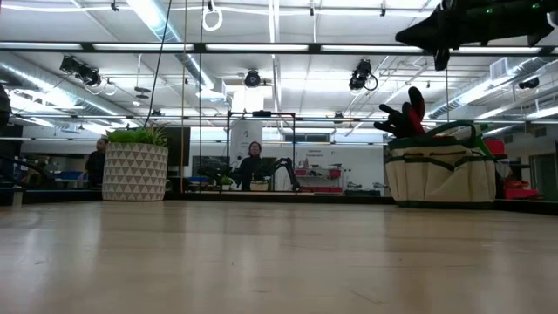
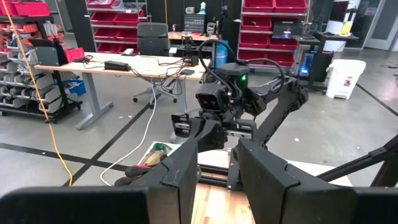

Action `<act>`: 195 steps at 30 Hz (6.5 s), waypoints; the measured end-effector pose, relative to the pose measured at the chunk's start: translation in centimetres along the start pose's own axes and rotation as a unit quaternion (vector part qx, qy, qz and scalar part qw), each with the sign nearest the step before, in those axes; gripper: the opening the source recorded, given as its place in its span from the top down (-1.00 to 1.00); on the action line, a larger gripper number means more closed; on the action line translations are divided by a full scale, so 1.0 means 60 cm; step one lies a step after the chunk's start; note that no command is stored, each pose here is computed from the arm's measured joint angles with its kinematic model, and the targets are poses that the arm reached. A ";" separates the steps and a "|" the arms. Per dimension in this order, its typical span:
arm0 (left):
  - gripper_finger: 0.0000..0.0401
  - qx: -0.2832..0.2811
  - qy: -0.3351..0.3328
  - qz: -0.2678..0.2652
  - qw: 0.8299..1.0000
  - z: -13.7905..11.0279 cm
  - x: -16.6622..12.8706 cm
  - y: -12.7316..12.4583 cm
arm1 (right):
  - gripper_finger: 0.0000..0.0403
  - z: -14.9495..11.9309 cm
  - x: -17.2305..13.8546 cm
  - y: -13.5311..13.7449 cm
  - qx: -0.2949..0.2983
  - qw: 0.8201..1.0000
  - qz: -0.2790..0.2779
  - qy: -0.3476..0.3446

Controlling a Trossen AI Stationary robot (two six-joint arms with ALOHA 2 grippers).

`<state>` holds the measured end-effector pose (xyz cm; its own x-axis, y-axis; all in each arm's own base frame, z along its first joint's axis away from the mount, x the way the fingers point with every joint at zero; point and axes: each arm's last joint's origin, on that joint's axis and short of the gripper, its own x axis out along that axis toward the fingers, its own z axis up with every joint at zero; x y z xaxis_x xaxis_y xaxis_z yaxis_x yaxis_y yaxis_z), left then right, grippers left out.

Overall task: Pick & Place Garden tools in Gardening bag
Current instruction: Return to Home Position

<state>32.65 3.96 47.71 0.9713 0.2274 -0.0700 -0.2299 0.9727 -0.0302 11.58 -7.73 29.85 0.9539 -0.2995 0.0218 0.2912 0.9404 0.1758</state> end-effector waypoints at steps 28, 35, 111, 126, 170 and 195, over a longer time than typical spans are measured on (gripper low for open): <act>0.39 0.012 0.000 -0.001 1.000 0.000 0.000 -0.001 | 1.00 -0.015 0.010 0.087 -0.067 0.993 0.101 0.008; 0.39 0.012 0.000 -0.001 1.000 0.000 0.000 -0.001 | 1.00 -0.021 0.009 0.101 -0.068 0.992 0.106 0.018; 0.39 0.012 0.000 0.000 1.000 0.000 0.000 0.000 | 0.97 -0.227 -0.074 0.075 -0.057 0.981 0.185 0.011; 0.39 0.012 0.000 -0.001 1.000 0.000 0.000 0.000 | 0.94 -0.228 -0.076 0.081 -0.036 0.979 0.201 0.018; 0.39 -0.028 -0.004 -0.010 1.000 0.001 0.000 -0.005 | 0.94 -0.228 -0.076 0.081 -0.037 0.979 0.201 0.018; 0.39 -0.064 0.029 -0.033 0.997 -0.100 0.041 -0.012 | 0.94 -0.228 -0.076 0.081 -0.037 0.979 0.201 0.018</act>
<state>34.83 3.53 41.57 0.9801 0.1573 -0.1214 -0.1760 0.9708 -0.1630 9.65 0.40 17.11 0.9941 0.1017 0.0389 -0.1048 0.9906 0.0882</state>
